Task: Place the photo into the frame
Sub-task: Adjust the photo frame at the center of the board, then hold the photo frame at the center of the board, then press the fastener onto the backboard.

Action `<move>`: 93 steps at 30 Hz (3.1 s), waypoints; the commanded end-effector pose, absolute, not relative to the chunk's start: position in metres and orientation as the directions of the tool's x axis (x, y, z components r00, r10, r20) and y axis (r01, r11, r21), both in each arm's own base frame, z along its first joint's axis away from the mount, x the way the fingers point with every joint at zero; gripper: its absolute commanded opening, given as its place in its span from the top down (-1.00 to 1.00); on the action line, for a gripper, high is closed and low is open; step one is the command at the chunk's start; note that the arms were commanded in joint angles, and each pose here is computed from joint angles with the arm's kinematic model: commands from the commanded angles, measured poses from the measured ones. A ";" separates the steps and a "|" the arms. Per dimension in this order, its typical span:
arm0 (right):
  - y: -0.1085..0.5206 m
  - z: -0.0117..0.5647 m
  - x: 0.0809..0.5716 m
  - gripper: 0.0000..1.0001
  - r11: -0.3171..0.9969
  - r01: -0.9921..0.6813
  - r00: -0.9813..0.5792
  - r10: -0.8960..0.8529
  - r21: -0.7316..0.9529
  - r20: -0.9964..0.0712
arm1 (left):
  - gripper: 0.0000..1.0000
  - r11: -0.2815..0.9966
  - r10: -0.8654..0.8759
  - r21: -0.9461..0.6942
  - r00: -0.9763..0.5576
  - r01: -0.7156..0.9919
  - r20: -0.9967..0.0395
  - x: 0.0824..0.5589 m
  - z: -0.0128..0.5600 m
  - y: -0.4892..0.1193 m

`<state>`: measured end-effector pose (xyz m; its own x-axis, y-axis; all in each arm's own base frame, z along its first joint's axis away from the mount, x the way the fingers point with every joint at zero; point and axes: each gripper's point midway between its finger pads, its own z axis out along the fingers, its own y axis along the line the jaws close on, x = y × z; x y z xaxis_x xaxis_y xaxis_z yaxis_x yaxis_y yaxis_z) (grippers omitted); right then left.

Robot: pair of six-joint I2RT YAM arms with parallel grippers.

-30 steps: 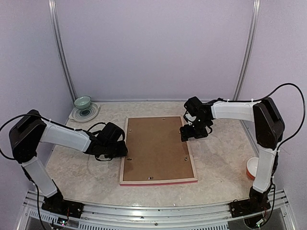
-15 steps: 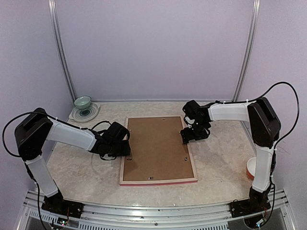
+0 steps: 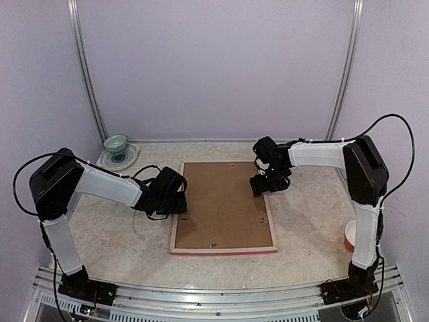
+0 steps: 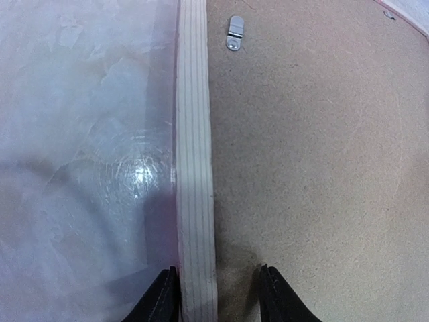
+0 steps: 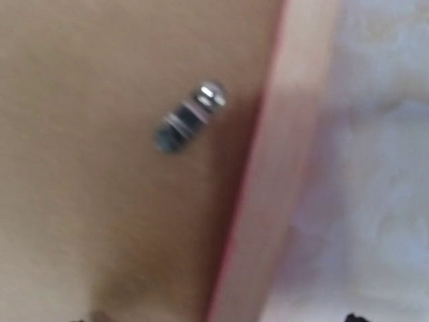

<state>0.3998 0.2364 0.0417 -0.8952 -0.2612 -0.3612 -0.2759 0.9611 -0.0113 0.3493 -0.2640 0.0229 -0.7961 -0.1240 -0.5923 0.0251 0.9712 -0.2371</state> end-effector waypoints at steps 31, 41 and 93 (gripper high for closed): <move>0.232 0.050 0.382 -0.61 0.948 -0.260 -0.888 -0.161 0.182 -0.431 | -0.04 0.988 0.013 -0.123 -0.838 0.095 -0.546 0.322 0.026 -0.264; 0.232 0.031 0.376 -0.61 0.948 -0.259 -0.904 -0.172 0.182 -0.391 | -0.04 0.990 -0.007 -0.122 -0.828 0.074 -0.561 0.318 0.035 -0.262; 0.233 0.021 0.371 -0.60 0.948 -0.255 -0.914 -0.171 0.192 -0.369 | 0.06 0.988 0.023 -0.119 -0.871 0.094 -0.491 0.284 0.008 -0.263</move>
